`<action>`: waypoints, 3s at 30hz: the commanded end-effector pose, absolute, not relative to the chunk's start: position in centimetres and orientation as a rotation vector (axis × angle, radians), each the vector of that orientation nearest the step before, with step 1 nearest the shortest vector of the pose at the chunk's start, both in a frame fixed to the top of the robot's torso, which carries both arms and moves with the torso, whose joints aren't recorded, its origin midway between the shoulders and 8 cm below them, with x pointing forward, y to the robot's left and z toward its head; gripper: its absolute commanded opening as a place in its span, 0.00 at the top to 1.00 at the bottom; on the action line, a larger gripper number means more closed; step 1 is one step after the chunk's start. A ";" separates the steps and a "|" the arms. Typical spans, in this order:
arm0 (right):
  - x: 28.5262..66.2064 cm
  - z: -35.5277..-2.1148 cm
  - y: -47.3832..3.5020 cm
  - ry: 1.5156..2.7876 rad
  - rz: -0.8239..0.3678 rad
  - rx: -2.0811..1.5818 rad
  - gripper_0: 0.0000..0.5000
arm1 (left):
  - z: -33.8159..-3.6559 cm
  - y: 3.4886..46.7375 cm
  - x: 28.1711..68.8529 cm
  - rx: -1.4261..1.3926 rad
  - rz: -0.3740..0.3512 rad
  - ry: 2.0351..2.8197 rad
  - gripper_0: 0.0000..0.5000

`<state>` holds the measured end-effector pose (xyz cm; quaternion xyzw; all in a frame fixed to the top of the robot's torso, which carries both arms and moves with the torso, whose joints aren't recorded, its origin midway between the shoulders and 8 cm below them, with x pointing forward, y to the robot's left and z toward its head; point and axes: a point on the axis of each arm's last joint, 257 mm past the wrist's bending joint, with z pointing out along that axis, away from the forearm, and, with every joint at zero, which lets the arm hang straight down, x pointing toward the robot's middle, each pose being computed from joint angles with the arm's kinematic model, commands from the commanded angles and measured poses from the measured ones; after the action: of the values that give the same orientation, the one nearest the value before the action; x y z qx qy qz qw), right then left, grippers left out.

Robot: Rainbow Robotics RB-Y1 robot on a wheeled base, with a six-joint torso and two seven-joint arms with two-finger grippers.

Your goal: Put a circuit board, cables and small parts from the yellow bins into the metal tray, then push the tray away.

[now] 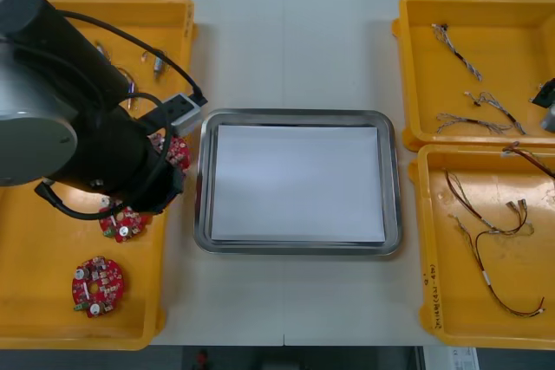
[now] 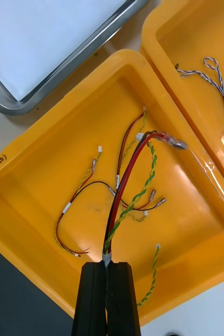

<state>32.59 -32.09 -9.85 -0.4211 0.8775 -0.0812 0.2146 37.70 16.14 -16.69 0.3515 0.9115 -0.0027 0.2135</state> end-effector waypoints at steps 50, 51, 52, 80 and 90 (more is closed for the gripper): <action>31.9 -8.9 -31.1 2.366 -0.269 -1.306 1.00 | -26.5 3.7 39.9 0.952 -0.022 2.627 0.00; 31.9 -8.9 -31.1 2.364 -0.270 -1.306 1.00 | -26.2 3.6 40.0 0.944 -0.025 2.620 0.00; 31.9 -8.9 -31.1 2.363 -0.270 -1.308 1.00 | -26.1 3.6 40.1 0.939 -0.026 2.618 0.00; 32.4 -7.6 -23.7 2.127 -0.296 -1.645 1.00 | -9.5 15.0 46.5 0.377 -0.054 2.529 0.00; 33.9 -8.5 -17.1 1.967 -0.300 -1.792 1.00 | -9.4 23.7 49.5 0.072 -0.004 2.618 0.00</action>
<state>33.45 -19.62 -8.90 -0.6224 0.7449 -0.1033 0.2172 48.04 20.38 -12.32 0.0999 0.9660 0.0011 0.2386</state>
